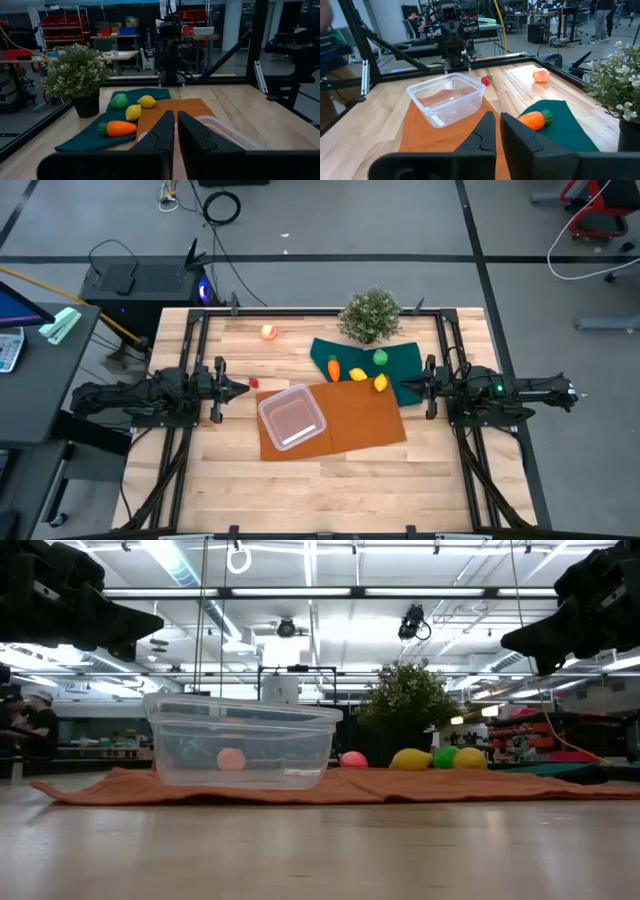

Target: Pick and placing Produce into tupperware

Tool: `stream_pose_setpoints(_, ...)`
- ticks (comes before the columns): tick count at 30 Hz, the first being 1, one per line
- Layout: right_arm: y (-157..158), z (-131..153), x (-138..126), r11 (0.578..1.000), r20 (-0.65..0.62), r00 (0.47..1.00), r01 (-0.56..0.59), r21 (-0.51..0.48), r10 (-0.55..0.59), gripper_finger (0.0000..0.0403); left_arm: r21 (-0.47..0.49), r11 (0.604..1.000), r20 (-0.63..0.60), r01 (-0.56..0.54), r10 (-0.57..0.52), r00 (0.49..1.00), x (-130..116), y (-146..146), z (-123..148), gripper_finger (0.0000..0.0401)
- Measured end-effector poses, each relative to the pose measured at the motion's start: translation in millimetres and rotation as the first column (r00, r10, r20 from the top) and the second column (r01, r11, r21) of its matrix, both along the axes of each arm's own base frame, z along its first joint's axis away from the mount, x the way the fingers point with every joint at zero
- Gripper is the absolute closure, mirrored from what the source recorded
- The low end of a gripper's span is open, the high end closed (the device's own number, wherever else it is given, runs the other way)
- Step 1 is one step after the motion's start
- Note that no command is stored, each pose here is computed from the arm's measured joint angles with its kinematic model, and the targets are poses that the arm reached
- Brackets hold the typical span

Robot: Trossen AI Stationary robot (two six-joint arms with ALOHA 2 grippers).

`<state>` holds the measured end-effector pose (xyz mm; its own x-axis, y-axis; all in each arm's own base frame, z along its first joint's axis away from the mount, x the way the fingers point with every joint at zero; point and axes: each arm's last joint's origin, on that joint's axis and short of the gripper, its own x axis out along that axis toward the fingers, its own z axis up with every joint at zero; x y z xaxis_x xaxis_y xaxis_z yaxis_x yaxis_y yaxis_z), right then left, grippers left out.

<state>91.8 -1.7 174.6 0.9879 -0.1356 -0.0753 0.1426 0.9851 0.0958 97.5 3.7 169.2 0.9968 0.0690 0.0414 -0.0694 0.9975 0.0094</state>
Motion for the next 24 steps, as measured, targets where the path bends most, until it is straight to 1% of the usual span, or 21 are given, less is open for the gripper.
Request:
stream_pose_setpoints(4, 0.0, 0.1, 0.0, 1.000, 0.000, 1.000, 0.000, 0.000, 0.000, 0.0403, 0.000, 1.000, -0.001, 0.000, 0.000, 1.000, 0.0, 0.0, -0.1, 0.0377)
stream_pose_setpoints(13, 0.0, 0.1, 0.0, 1.000, 0.000, 1.000, 0.000, 0.000, 0.000, 0.0403, 0.000, 1.000, 0.000, 0.000, 0.000, 1.000, 0.0, 0.0, 0.0, 0.0365)
stream_pose_setpoints(21, 0.0, 0.0, 0.0, 1.000, 0.000, 1.000, 0.000, 0.000, 0.000, 0.0403, 0.003, 1.000, -0.001, 0.000, 0.000, 1.000, 0.0, 0.0, 0.0, 0.0376)
stream_pose_setpoints(24, 0.0, 0.1, 0.0, 1.000, 0.000, 1.000, 0.000, 0.000, 0.000, 0.0403, 0.025, 1.000, -0.002, -0.001, 0.001, 1.000, 0.0, 0.0, 0.0, 0.0378)
